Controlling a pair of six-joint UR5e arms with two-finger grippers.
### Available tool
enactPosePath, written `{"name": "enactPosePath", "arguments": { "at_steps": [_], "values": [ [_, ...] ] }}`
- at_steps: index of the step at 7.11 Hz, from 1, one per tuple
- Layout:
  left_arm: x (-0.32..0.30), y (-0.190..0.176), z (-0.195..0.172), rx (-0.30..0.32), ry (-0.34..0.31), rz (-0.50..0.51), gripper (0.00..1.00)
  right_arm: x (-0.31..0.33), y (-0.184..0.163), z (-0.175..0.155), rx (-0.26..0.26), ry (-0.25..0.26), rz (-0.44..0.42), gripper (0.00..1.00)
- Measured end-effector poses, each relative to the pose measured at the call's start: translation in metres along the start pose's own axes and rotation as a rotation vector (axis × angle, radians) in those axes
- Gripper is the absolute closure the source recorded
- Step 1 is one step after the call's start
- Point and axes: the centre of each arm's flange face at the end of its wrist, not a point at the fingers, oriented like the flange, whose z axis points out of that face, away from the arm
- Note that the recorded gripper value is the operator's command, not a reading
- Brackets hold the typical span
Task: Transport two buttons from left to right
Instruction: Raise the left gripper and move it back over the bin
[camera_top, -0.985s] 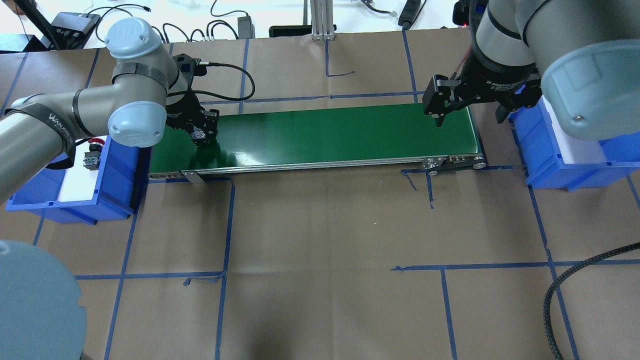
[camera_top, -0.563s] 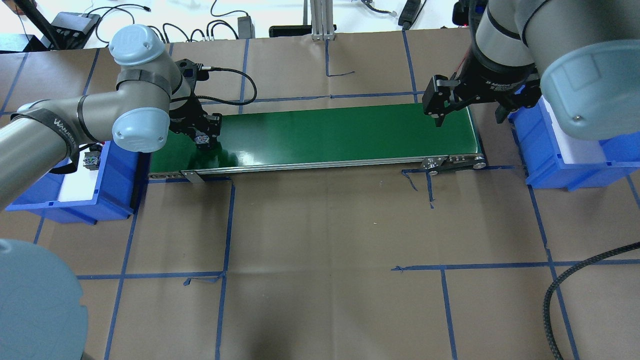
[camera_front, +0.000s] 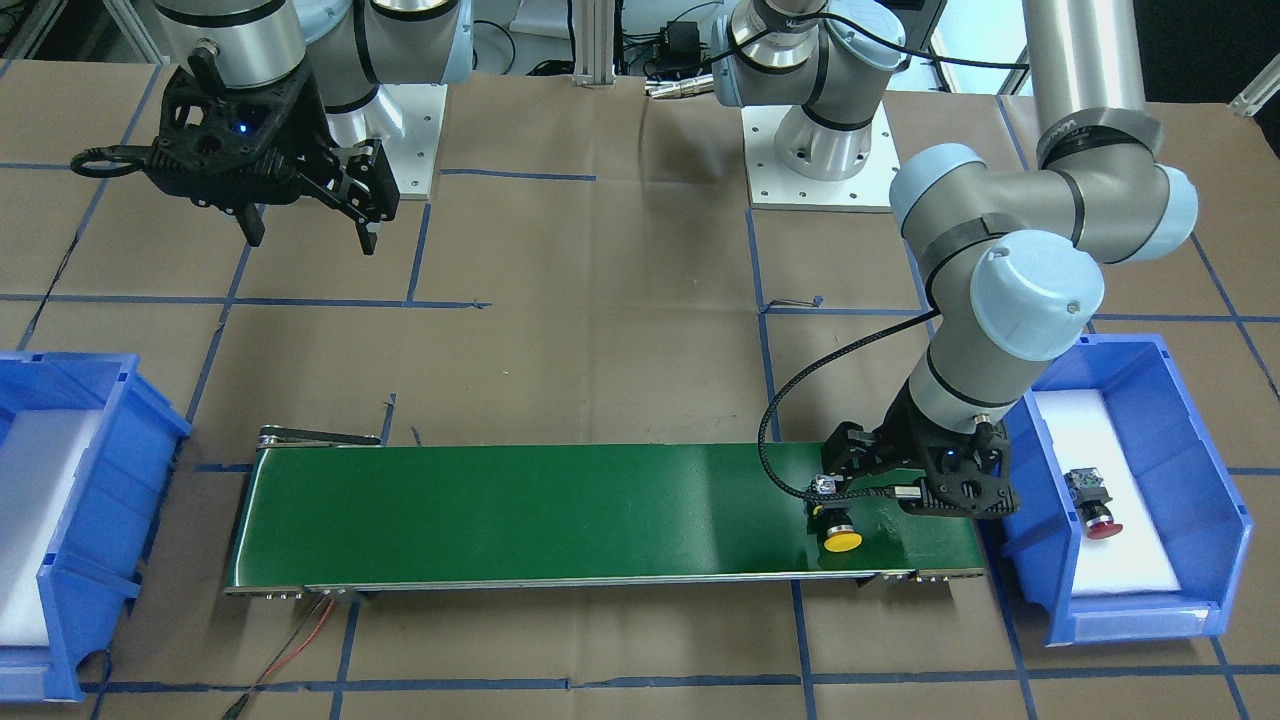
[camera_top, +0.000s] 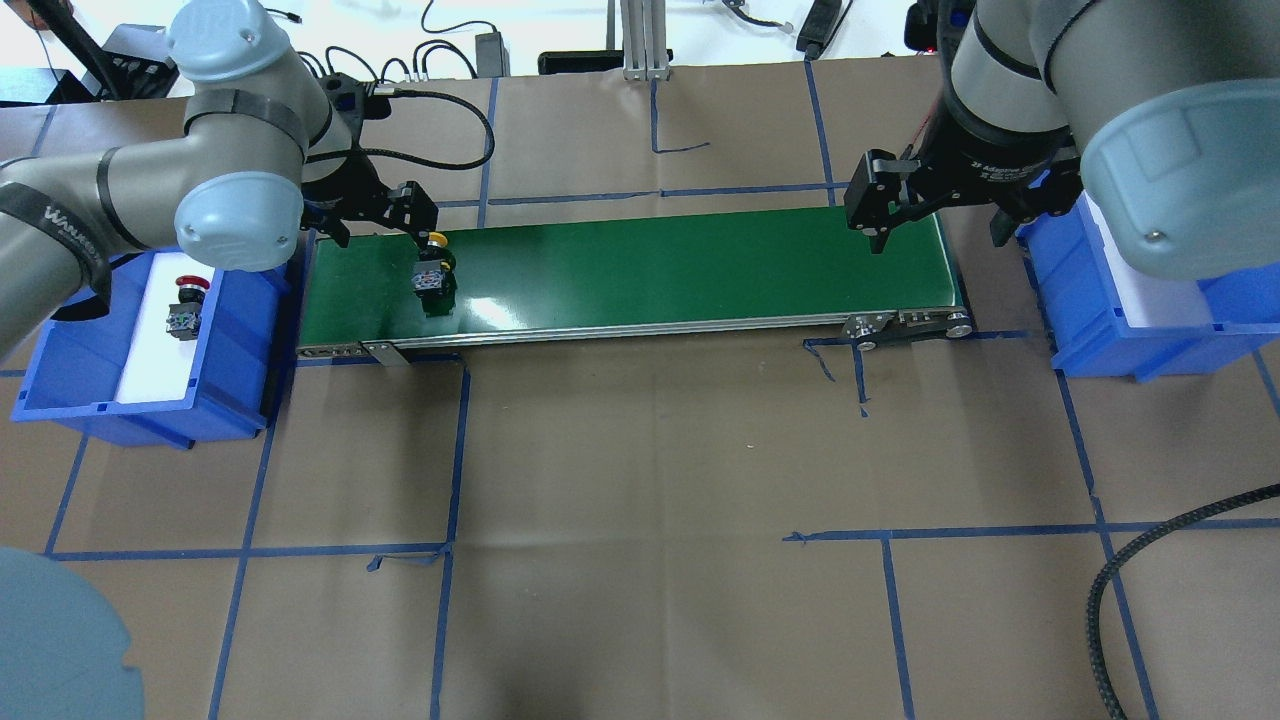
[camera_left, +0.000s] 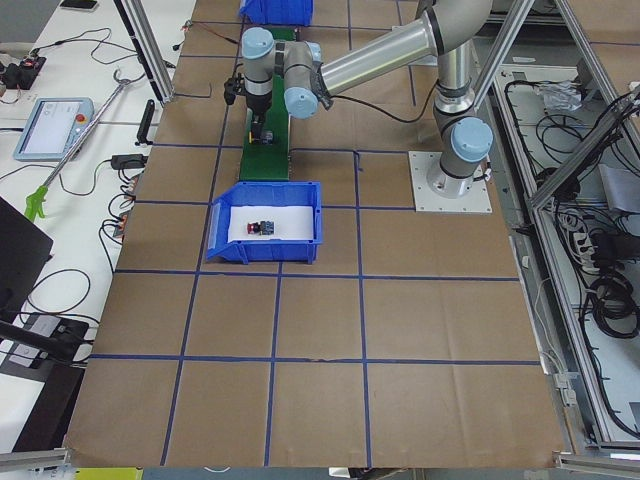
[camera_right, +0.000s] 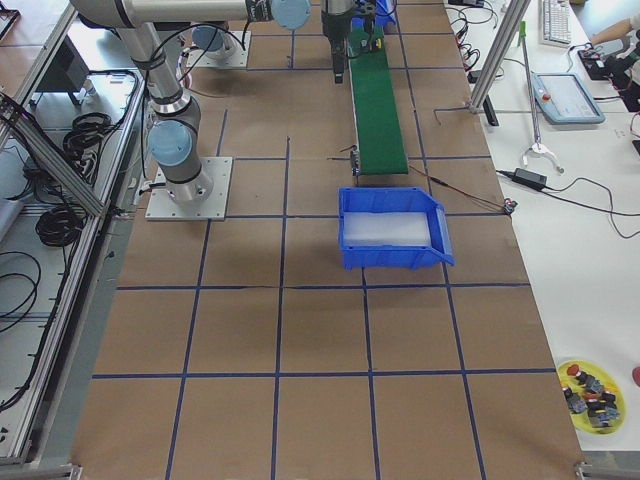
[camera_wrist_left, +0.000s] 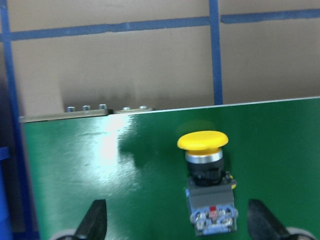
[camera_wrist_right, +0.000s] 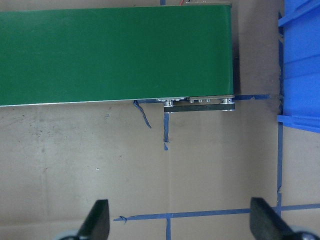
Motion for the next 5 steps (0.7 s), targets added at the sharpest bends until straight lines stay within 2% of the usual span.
{"name": "enactPosePath", "arguments": {
  "at_steps": [2,3,5],
  "values": [
    [-0.001,0.000,-0.069,-0.025,0.005,0.006,0.00,0.000,0.000,0.000,-0.001,-0.001,0.000,0.00],
    [-0.003,-0.002,-0.091,-0.031,0.006,0.008,0.00,0.000,0.001,0.000,-0.002,-0.002,0.000,0.00],
    [-0.045,-0.009,-0.105,-0.029,0.004,0.005,0.00,0.000,0.000,-0.001,0.001,-0.002,-0.003,0.00]
  ]
}}
